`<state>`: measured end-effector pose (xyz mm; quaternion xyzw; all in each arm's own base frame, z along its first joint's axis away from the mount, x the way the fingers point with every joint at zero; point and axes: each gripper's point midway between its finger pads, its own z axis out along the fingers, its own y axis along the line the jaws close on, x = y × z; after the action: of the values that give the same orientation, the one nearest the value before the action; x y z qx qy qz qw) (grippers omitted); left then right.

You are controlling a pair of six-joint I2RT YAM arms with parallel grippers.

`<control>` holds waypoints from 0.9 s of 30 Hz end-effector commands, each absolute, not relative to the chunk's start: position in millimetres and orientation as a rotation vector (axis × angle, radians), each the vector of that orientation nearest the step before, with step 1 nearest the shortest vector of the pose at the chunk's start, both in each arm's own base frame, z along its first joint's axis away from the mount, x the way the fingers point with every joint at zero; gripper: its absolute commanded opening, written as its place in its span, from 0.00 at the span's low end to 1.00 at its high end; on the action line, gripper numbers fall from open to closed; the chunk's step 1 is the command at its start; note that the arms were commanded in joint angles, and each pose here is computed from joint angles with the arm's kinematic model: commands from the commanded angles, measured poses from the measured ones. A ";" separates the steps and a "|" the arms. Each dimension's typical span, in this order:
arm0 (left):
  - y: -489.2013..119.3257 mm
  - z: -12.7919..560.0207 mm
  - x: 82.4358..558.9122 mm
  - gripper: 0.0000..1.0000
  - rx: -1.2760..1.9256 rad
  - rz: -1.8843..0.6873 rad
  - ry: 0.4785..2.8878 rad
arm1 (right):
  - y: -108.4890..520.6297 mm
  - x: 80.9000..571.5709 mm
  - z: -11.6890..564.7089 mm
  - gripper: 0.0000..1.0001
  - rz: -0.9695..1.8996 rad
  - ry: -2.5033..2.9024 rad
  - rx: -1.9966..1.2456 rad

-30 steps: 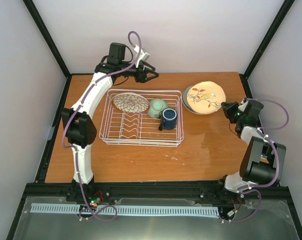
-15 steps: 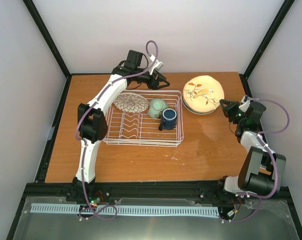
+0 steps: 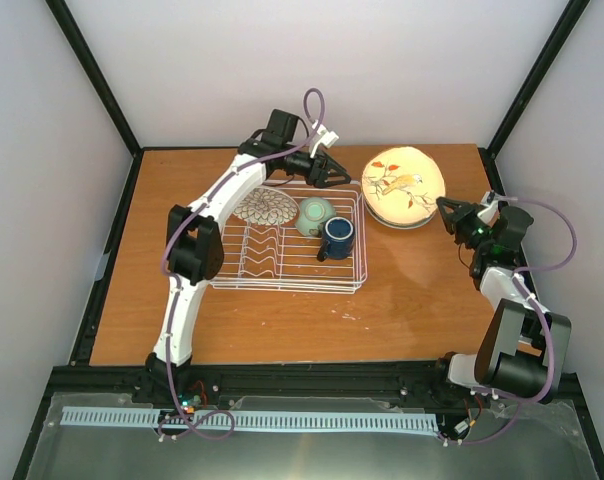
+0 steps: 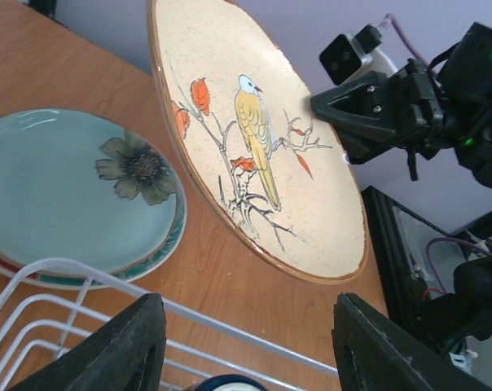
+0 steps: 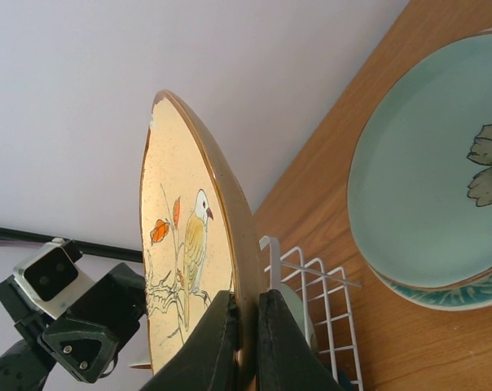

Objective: Load the mixed dishes into the dish rack

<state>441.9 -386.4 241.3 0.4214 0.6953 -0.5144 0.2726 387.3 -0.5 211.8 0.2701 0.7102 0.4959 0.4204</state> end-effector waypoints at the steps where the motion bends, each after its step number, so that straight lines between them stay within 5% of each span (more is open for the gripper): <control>1: -399.5 269.0 430.6 0.57 1.169 -1.504 1.758 | 10.1 383.7 265.5 0.03 1.279 1.663 0.482; 17: -437.4 263.0 406.8 0.56 1.230 -1.628 1.703 | 42.0 384.3 272.2 0.03 1.330 1.691 0.404; 21: -439.4 267.9 405.8 0.47 1.233 -1.645 1.682 | 51.5 385.3 271.3 0.03 1.346 1.703 0.383; 27: -440.4 268.9 406.3 0.16 1.232 -1.658 1.670 | 70.6 388.4 268.4 0.03 1.368 1.738 0.338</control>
<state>433.5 -418.8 227.0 0.3823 0.6941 -0.5710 0.2143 391.3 36.7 227.2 0.2147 0.7132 0.5090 0.4315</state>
